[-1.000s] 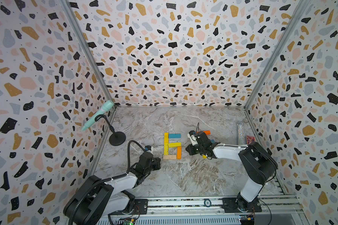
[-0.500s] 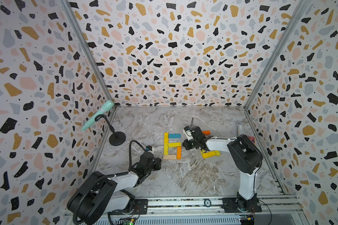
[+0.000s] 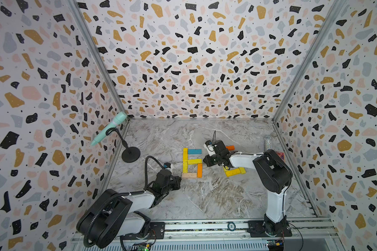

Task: Assemble the number 6 with building blocks
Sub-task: Adjust the building block at the center of the board.

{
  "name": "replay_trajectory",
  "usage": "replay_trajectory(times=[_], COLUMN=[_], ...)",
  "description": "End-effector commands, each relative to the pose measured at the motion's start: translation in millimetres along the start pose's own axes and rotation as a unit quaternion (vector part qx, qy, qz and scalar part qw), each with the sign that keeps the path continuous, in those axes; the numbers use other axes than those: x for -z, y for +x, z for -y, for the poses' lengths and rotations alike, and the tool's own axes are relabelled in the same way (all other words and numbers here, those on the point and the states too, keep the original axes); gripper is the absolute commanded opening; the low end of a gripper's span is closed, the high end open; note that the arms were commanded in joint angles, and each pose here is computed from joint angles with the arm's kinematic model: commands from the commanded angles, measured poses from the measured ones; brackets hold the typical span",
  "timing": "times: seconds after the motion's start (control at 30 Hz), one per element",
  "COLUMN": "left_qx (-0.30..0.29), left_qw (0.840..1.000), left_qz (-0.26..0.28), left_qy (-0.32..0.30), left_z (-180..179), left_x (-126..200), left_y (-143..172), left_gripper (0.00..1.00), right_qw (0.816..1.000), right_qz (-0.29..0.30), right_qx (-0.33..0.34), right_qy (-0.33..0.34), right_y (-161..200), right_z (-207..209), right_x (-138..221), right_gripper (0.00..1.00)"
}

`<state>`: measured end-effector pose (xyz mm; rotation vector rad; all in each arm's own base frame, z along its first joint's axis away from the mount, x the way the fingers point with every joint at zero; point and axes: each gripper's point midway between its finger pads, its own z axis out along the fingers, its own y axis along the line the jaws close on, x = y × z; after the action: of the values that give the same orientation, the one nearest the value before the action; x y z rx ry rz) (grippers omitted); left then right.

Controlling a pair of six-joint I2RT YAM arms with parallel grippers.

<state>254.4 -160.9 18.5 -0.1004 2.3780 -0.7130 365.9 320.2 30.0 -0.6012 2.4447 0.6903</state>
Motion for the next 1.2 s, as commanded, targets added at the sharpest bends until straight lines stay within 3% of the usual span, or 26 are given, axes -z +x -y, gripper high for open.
replay_trajectory(times=[0.0, 0.37, 0.5, 0.87, 1.17], left_qx=[-0.006, -0.01, -0.018, -0.029, -0.029], left_qw=[1.0, 1.0, 0.999, 0.999, 0.999], left_qz=[0.003, 0.003, 0.009, 0.022, 0.014], left_qy=[0.008, 0.003, -0.025, -0.031, -0.03], left_z=[1, 1, -4, 2, 0], left_x=[0, 3, 6, 5, 2], left_y=[-1, -2, -10, -28, -22], left_gripper=[0.0, 0.0, 0.0, 0.0, 0.0], right_qw=[1.0, 1.0, 1.0, 1.0, 1.0], right_qz=[-0.01, -0.008, -0.008, 0.024, 0.007], right_qx=[0.003, 0.007, 0.008, 0.005, 0.0], right_qy=[-0.006, -0.01, -0.005, 0.018, 0.0], right_y=[6, 6, 5, -13, 10], right_z=[-5, -10, -10, -1, -14], right_x=[-1, -2, 0, 29, 29], right_gripper=[0.17, 0.17, 0.17, 0.17, 0.17])
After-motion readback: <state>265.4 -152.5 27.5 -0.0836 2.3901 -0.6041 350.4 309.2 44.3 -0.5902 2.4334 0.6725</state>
